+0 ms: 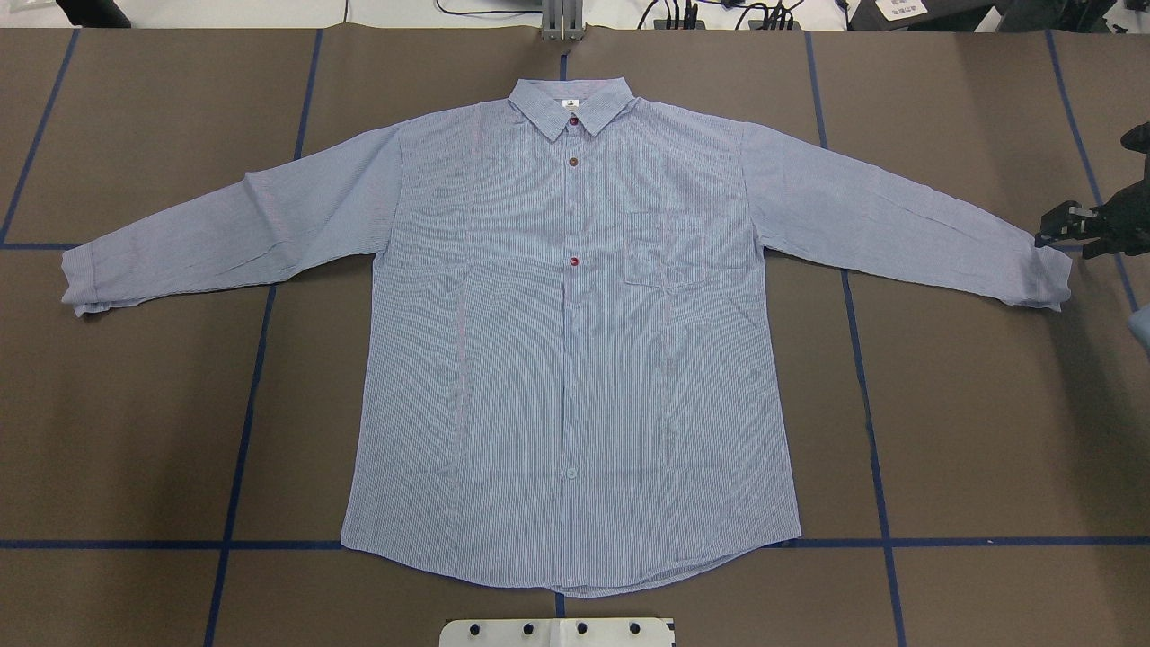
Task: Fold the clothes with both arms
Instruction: 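Reach the right gripper to the sleeve cuff nearest it and grasp it, then lift the cuff with the right gripper and carry it across toward the collar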
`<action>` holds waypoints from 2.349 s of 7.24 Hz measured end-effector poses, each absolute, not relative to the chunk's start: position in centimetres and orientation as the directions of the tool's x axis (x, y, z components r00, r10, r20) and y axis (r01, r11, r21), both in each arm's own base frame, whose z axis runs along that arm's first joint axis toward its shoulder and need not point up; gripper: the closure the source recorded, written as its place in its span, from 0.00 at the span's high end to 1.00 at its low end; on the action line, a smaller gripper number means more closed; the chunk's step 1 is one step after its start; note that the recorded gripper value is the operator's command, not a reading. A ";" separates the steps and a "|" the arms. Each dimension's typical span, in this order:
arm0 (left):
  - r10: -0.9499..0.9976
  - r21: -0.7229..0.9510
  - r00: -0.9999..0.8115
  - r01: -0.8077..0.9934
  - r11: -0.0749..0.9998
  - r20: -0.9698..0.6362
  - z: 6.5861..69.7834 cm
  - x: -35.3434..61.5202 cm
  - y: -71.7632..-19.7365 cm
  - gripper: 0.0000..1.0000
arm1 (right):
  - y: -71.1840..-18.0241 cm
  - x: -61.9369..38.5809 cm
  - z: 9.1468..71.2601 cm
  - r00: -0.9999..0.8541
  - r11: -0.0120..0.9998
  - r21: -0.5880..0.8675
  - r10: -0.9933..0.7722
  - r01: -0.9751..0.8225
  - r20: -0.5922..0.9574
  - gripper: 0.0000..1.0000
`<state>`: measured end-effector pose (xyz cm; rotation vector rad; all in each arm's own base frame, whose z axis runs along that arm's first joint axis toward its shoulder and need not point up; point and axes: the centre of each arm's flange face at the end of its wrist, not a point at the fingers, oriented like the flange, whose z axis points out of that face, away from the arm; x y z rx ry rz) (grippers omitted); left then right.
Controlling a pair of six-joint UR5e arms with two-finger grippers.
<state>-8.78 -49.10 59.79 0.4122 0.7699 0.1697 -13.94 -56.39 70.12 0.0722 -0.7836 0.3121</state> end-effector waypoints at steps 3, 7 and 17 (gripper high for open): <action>0.299 0.424 0.708 0.000 0.906 -0.640 59.7 -8.8 -49.1 1.00 | -56.3 -13.9 70.3 0.664 0.952 -0.057 0.253 -0.302 0.704 0.66; 0.300 0.424 0.707 0.000 0.906 -0.640 59.6 -8.7 -49.2 1.00 | -56.2 -13.9 70.5 0.664 0.951 -0.061 0.256 -0.303 0.702 0.65; 0.305 0.429 0.707 -0.001 0.903 -0.638 59.2 -8.7 -49.2 1.00 | -55.9 -14.1 70.6 0.662 0.952 -0.068 0.257 -0.297 0.704 0.10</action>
